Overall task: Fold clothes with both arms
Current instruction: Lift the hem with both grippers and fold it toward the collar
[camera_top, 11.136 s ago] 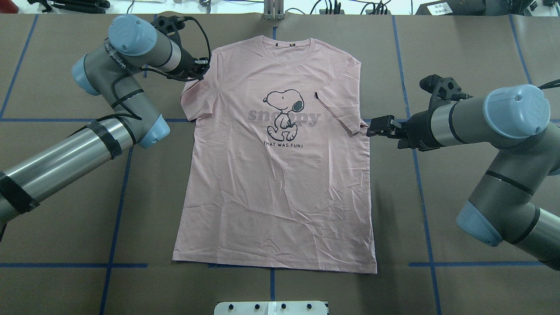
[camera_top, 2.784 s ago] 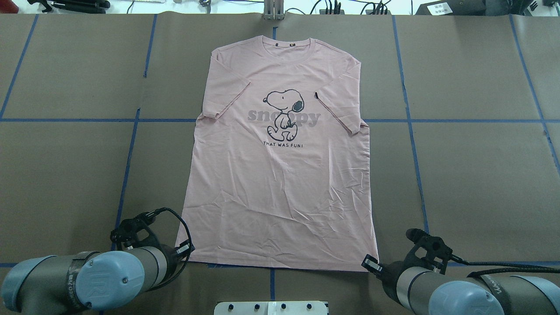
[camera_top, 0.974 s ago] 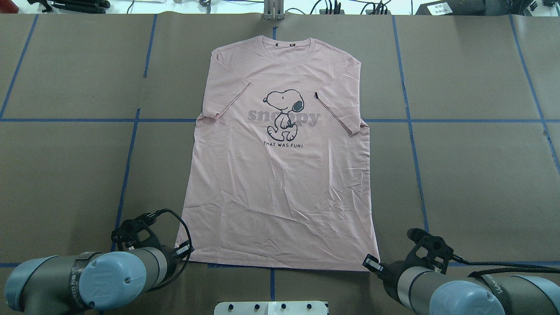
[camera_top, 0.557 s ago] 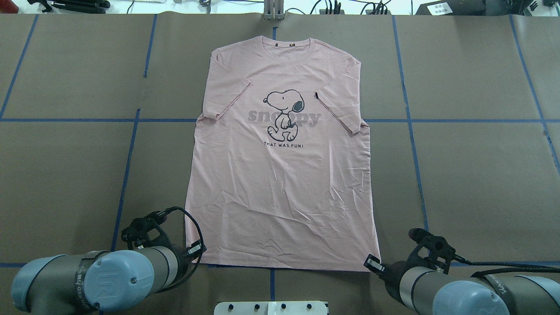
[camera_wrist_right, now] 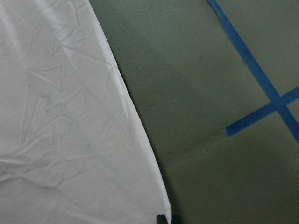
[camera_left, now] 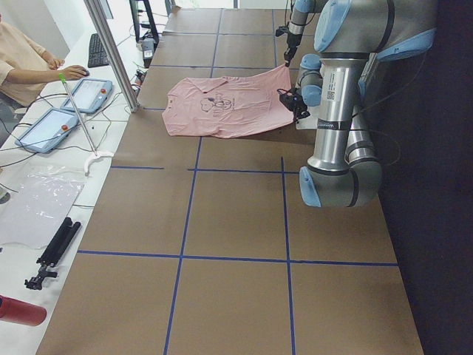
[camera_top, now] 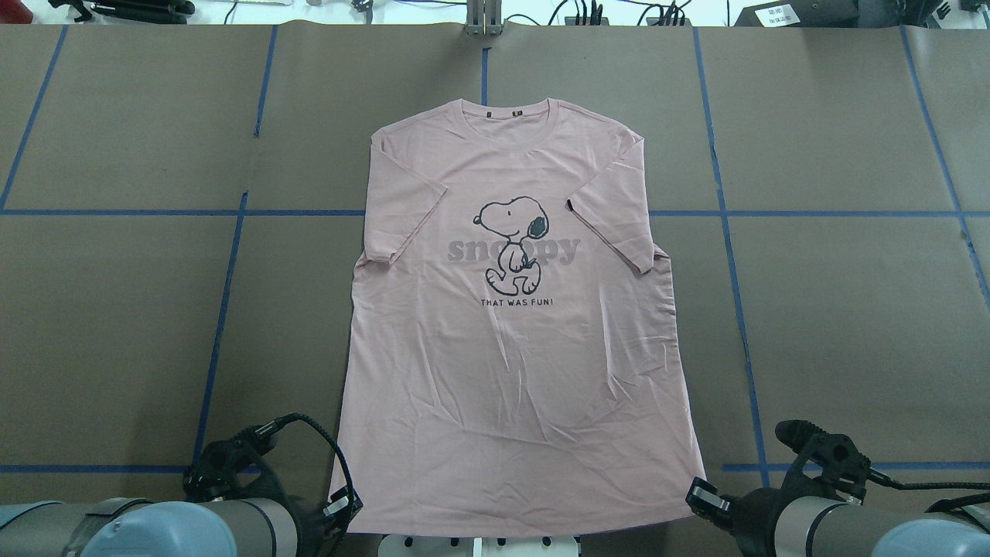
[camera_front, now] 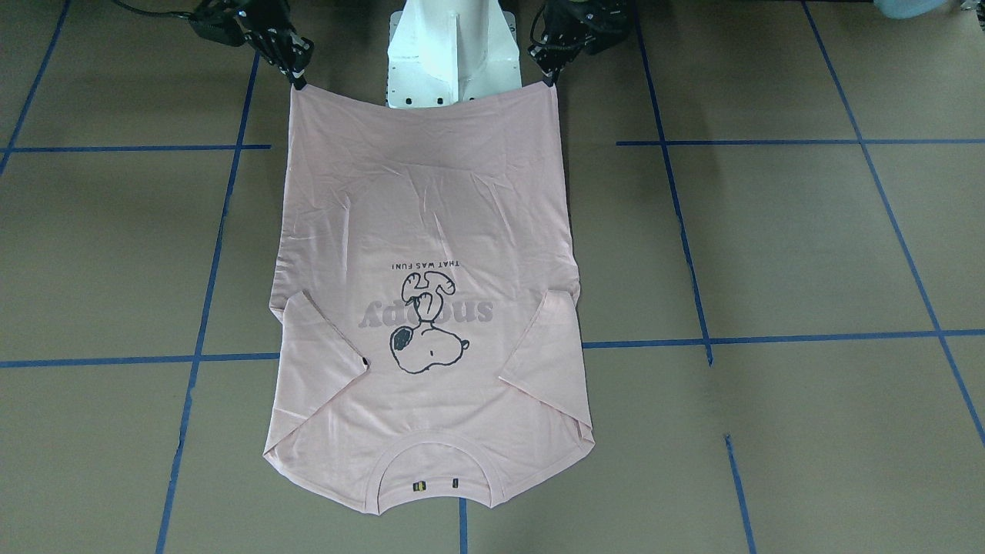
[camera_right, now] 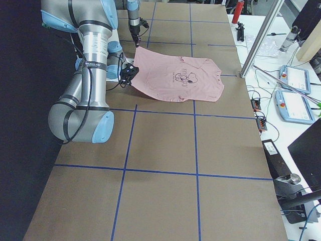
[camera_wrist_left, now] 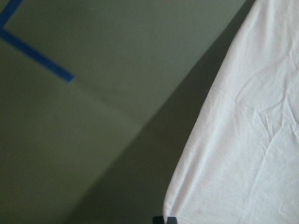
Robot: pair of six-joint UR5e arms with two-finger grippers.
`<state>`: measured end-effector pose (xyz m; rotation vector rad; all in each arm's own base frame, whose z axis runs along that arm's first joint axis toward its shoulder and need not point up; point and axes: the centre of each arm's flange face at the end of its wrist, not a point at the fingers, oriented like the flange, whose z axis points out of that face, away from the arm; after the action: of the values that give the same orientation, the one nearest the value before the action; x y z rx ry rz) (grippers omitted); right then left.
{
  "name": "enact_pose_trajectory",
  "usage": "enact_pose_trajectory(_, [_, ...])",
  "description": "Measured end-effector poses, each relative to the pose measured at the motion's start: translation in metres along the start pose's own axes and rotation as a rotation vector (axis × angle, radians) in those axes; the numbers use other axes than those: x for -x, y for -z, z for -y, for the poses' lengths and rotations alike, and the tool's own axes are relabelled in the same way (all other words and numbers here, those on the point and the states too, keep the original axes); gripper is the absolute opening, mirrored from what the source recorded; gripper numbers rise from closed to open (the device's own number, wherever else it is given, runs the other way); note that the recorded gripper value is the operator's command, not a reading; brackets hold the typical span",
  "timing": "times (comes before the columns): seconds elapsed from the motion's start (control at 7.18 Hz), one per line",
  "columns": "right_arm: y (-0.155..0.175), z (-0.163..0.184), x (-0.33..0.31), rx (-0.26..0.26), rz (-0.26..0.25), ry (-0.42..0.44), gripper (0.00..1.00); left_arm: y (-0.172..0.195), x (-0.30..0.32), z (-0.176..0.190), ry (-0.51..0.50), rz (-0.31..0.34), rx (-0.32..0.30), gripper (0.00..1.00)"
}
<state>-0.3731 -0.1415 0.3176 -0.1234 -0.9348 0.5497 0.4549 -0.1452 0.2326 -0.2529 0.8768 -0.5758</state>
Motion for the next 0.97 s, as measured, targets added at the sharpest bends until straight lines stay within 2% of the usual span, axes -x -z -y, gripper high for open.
enact_pose_trajectory(0.14, [0.012,0.007,0.005,-0.005,0.022,-0.01,0.0,0.013,0.0,0.001,0.003,-0.006,0.003,0.0])
enact_pose_trajectory(0.28, [0.016,0.021,0.014,-0.032,0.046,-0.013,0.0,0.012,-0.007,0.014,0.0,-0.008,-0.025,0.0])
enact_pose_trajectory(0.56, [0.0,0.059,0.06,-0.108,0.112,0.024,0.0,0.009,-0.036,0.069,-0.062,-0.031,-0.13,0.0])
enact_pose_trajectory(0.84, [-0.036,0.128,0.11,-0.164,0.092,0.048,0.0,-0.025,-0.076,0.132,-0.129,0.006,-0.252,0.0])
enact_pose_trajectory(0.97, [-0.04,0.17,0.12,-0.203,0.069,0.079,0.0,-0.026,-0.097,0.161,-0.15,0.009,-0.297,0.0])
